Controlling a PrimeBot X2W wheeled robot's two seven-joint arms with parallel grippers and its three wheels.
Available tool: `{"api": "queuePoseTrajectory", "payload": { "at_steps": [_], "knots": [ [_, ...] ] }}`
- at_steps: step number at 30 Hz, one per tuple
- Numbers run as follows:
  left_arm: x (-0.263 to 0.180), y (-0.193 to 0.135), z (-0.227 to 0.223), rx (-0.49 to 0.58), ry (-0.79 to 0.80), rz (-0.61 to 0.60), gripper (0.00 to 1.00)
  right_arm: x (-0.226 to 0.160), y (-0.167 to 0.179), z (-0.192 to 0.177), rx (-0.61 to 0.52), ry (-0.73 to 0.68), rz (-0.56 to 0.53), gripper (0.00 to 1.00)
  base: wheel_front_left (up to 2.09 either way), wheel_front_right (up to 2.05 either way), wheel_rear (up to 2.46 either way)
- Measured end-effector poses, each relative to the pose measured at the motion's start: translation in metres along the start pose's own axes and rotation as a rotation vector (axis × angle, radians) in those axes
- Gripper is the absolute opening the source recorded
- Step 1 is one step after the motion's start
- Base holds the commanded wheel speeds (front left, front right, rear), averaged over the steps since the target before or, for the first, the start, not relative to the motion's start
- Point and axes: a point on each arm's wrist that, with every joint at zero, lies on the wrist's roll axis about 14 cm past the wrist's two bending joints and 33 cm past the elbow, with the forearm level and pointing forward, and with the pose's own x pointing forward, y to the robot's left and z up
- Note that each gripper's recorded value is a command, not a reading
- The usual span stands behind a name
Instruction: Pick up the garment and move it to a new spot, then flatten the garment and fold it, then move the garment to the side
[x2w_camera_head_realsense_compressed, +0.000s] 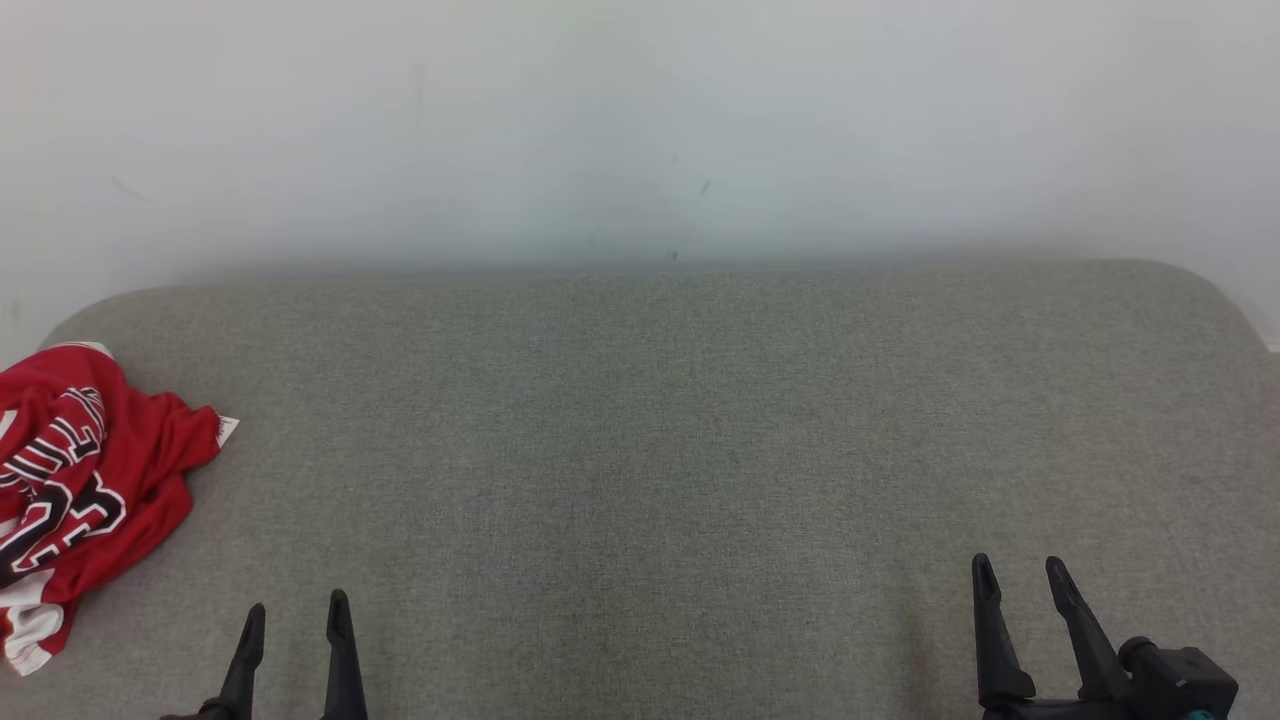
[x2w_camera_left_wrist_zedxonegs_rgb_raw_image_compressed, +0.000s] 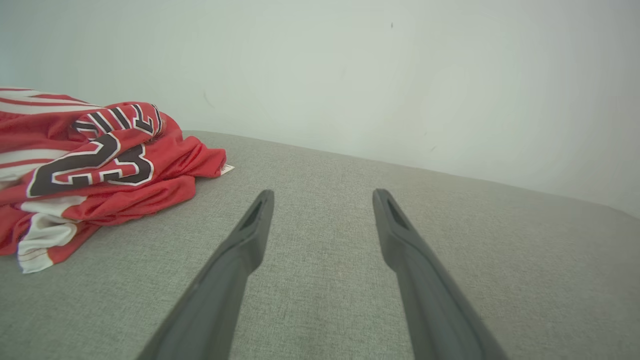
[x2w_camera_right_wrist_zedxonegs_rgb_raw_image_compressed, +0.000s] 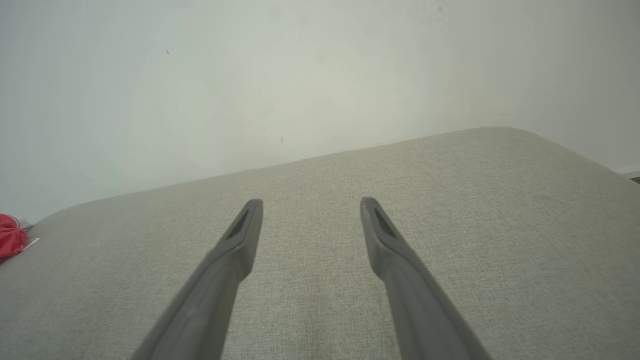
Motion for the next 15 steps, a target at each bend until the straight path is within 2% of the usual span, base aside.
{"api": "queuePoseTrajectory", "payload": {
  "at_steps": [11,15],
  "knots": [
    [0.0,-0.003,-0.004,0.102,0.006,-0.03,1.0,-0.002,0.003,0.0,-0.097,-0.007,0.021,1.0,0.0,0.0,0.0],
    [-0.001,-0.013,-0.004,0.117,0.006,-0.09,1.0,-0.002,0.002,0.002,-0.12,-0.017,0.021,1.0,0.0,0.0,0.0]
  ]
}}
